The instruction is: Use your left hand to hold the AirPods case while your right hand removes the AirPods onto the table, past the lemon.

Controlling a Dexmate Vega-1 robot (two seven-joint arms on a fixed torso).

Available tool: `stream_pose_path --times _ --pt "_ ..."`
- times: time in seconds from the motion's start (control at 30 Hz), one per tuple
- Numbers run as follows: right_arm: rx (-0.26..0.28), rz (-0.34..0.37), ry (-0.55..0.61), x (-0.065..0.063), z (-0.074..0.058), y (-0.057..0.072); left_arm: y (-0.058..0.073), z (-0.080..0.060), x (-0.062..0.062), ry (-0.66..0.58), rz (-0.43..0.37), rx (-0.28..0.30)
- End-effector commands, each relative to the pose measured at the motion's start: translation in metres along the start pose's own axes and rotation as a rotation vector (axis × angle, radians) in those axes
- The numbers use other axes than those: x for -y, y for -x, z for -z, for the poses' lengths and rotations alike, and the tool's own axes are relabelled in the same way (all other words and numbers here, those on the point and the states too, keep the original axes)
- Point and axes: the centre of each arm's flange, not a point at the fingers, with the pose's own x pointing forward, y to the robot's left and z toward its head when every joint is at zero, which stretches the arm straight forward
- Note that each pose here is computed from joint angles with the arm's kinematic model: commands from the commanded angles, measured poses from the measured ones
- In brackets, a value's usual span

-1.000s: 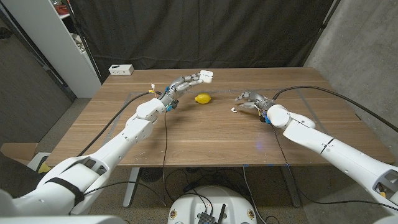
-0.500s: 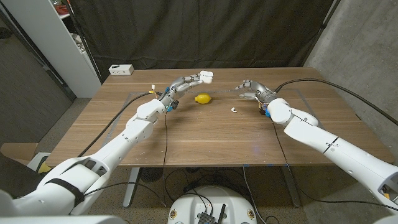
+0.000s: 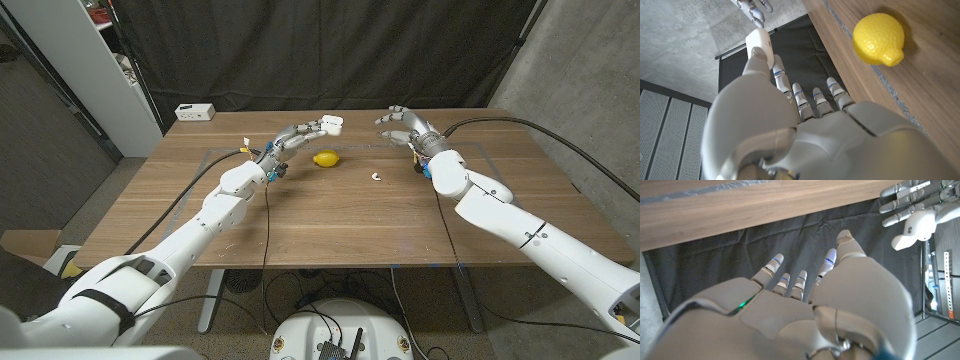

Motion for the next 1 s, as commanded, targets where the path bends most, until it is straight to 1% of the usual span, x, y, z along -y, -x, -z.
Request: stream_pose_path --times 0.03,0.17,0.4,0.5,0.53,0.6,0.7,1.0 --pt "0.098 0.031 -0.009 0.004 -0.027 0.001 0.003 0.000 0.000 0.004 0.006 0.003" --pt "0.125 0.014 -0.019 0.005 -0.033 0.000 0.005 0.000 0.002 0.000 0.009 0.003" --pt "0.163 -0.022 -0.036 0.001 -0.043 0.001 0.008 -0.001 0.005 -0.003 0.011 0.004" --pt "0.183 -0.042 -0.047 -0.004 -0.048 0.001 0.010 -0.002 0.006 -0.005 0.011 0.005" --pt "0.193 -0.061 -0.052 -0.007 -0.050 0.000 0.011 -0.003 0.007 -0.007 0.010 0.005" --pt "0.197 -0.068 -0.058 -0.008 -0.051 0.000 0.011 -0.003 0.008 -0.006 0.008 0.005" --pt "0.215 -0.101 -0.071 -0.012 -0.055 -0.001 0.014 -0.003 0.011 -0.005 0.004 0.002" --pt "0.242 -0.139 -0.097 -0.020 -0.065 -0.002 0.016 -0.001 0.016 -0.004 -0.002 -0.001"
